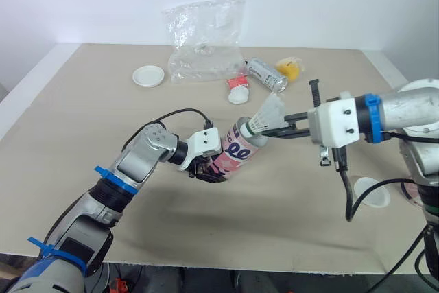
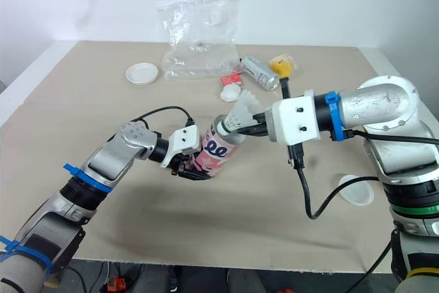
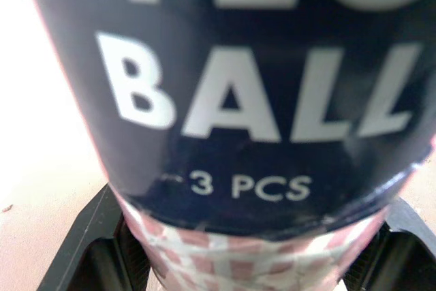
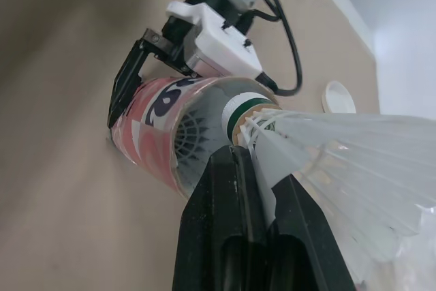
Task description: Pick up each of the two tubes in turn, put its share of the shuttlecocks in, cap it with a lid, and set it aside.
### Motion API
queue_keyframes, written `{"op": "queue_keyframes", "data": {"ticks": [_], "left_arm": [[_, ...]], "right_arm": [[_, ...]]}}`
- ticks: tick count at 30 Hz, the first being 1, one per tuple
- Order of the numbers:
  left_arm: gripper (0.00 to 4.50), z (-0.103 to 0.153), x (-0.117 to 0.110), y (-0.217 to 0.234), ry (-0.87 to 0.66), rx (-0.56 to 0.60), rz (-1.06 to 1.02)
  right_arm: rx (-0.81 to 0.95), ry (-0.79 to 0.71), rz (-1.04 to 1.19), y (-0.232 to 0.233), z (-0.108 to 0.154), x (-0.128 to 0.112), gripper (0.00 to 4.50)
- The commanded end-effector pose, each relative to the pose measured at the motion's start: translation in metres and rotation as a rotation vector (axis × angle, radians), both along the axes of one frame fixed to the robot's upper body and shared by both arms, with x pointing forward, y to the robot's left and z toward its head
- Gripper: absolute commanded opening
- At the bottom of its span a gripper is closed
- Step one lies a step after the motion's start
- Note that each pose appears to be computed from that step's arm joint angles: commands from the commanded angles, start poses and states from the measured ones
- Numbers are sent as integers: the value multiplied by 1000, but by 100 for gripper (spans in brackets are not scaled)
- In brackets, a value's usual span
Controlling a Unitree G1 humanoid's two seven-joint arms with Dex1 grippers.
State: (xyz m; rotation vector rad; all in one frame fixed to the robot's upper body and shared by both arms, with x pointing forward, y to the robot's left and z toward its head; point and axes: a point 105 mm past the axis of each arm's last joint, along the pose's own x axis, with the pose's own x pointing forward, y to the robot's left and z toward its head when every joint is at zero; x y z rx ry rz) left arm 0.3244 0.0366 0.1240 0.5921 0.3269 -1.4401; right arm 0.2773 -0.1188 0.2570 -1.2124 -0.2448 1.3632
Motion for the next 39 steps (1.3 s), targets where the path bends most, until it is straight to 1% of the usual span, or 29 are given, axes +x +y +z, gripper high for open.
{"op": "queue_keyframes", "data": {"ticks": [1, 4, 10, 12, 13, 15, 16, 20, 22, 23, 24, 26, 29, 30, 31, 33, 34, 36, 39], "left_arm": [[291, 9, 2, 1, -37, 3, -5], [291, 8, 2, 3, -35, 6, 1], [291, 8, 3, 5, -37, 9, 12], [291, 8, 4, 5, -38, 10, 13], [291, 8, 4, 5, -39, 11, 13], [291, 8, 4, 6, -40, 12, 14], [291, 8, 4, 6, -41, 12, 14], [291, 8, 5, 6, -42, 14, 14], [291, 6, 5, 6, -46, 19, 7], [291, 6, 5, 5, -56, 26, 2], [291, 5, 6, 5, -68, 35, -3], [291, 4, 6, 6, -85, 50, -11], [291, 4, 9, 6, -106, 71, -22], [291, 5, 9, 6, -109, 73, -24], [291, 5, 10, 6, -110, 73, -26], [291, 7, 11, 6, -110, 72, -29], [291, 8, 11, 6, -111, 72, -31], [291, 10, 12, 5, -112, 73, -35], [291, 13, 11, 4, -96, 70, -47]], "right_arm": [[-31, -55, 29, 3, 7, 1, 4], [-45, -45, 46, 5, 6, 1, 4], [-20, 12, 62, 5, 11, -4, 207], [12, 40, 55, 5, 14, -6, 300], [39, 66, 45, 3, 16, -7, 353], [120, 119, 13, 1, 22, -7, 423], [149, 139, 2, 0, 24, -7, 439], [295, 263, -94, -12, 35, -4, 439], [403, 385, -180, -26, 35, 0, 439], [455, 468, -240, -34, 31, 2, 439], [475, 508, -273, -40, 26, 3, 439], [481, 530, -327, -46, 18, 7, 439], [448, 518, -336, -47, 12, 10, 439], [432, 498, -328, -45, 12, 12, 401], [425, 482, -318, -42, 13, 13, 388], [399, 468, -277, -33, 17, 12, 322], [359, 436, -249, -26, 20, 11, 264], [310, 396, -221, -18, 23, 11, 185], [157, 361, -154, -3, 22, 5, 44]]}}
